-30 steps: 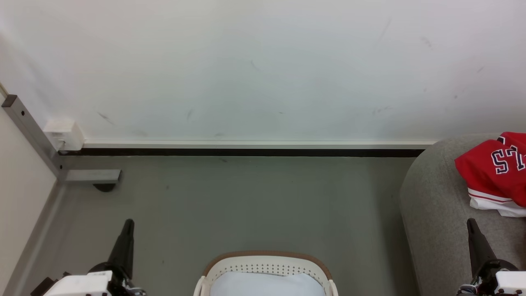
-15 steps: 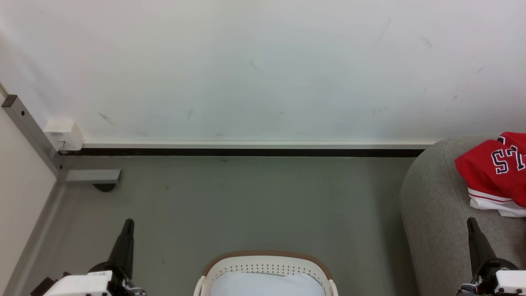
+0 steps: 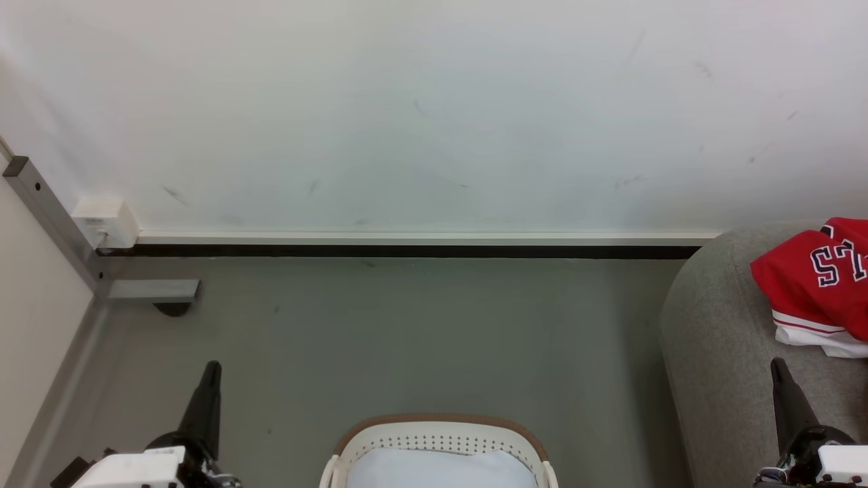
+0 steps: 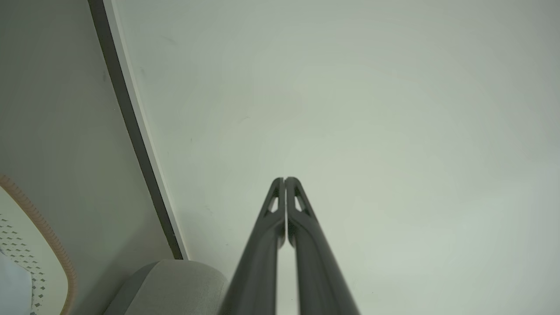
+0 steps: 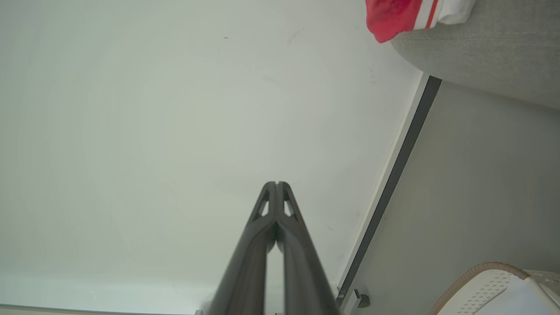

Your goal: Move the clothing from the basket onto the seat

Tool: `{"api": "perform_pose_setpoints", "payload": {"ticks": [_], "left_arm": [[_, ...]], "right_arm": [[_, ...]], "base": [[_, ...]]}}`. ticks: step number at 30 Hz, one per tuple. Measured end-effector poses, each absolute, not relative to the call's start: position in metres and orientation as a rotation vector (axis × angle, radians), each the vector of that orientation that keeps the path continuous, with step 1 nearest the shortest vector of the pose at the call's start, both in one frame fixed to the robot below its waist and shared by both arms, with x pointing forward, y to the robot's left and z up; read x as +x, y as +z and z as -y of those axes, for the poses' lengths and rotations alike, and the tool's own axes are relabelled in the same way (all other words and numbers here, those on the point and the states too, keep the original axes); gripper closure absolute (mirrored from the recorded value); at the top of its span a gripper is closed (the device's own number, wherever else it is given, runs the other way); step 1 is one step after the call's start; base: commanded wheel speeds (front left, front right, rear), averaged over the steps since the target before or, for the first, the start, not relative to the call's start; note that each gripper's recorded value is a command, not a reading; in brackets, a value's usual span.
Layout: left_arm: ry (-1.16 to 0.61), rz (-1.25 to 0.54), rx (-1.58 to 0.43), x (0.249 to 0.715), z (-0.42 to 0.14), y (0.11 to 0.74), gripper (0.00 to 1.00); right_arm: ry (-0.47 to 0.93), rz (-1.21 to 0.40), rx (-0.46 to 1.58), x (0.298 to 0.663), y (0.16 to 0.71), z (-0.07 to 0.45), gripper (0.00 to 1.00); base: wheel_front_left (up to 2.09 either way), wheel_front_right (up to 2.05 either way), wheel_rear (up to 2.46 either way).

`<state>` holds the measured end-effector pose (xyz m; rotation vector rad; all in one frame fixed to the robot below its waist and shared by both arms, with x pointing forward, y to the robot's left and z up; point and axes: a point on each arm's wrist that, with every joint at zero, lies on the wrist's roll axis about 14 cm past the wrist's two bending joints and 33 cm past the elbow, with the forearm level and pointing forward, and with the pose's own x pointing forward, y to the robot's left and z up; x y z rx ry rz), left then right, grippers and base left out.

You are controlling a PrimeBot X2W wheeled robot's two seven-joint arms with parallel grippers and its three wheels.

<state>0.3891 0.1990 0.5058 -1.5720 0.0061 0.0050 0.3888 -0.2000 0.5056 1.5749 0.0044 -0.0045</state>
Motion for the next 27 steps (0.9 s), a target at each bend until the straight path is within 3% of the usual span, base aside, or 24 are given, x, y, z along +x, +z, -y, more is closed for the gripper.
{"api": "perform_pose_setpoints", "payload": {"ticks": [27], "left_arm": [[0.005, -0.006, -1.572, 0.3891, -0.199, 0.5058, 1.0]], "right_arm": [[-0.004, -0.004, 1.575, 0.3888, 0.5056, 0.2, 1.0]], "base": [[0.0, 0.0, 0.0]]}}
